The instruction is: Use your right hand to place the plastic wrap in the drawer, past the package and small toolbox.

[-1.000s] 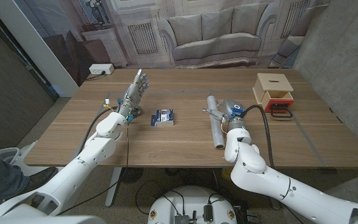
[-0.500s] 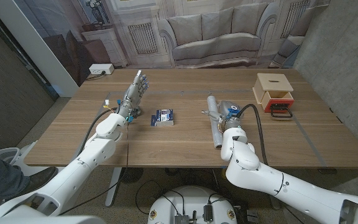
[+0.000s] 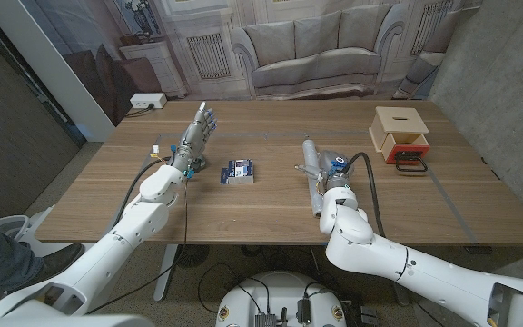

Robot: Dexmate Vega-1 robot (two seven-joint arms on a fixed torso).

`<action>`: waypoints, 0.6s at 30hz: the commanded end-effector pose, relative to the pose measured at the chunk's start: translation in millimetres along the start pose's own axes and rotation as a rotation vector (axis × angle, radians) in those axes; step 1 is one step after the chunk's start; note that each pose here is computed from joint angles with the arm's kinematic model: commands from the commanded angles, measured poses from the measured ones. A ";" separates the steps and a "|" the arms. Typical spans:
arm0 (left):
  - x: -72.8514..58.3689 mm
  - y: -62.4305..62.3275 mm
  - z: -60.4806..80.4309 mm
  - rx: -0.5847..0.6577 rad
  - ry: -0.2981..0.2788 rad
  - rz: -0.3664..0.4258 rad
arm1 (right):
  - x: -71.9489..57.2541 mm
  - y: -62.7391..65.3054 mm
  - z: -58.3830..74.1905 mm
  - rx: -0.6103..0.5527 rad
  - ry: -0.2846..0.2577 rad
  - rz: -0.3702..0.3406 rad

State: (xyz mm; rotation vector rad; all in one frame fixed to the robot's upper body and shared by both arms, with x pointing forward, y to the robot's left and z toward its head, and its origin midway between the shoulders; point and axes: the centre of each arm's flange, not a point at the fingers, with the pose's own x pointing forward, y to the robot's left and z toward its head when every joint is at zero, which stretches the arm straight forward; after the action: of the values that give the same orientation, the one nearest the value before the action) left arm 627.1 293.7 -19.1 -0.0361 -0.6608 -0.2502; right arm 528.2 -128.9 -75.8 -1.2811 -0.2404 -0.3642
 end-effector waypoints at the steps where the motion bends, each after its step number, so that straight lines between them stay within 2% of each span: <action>1: 1.3 -0.5 0.3 0.004 0.004 0.000 | 6.0 8.3 -1.9 -0.002 0.033 0.042; 18: 2.2 -1.1 -6.2 -0.008 0.016 -0.004 | 10.3 18.0 -5.7 0.000 0.071 0.083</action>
State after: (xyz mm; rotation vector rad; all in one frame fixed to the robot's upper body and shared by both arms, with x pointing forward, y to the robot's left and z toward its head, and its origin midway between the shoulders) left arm 628.4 293.5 -18.7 -0.0334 -0.6538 -0.2487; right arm 540.4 -130.5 -85.5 -1.2767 -0.1624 -0.3417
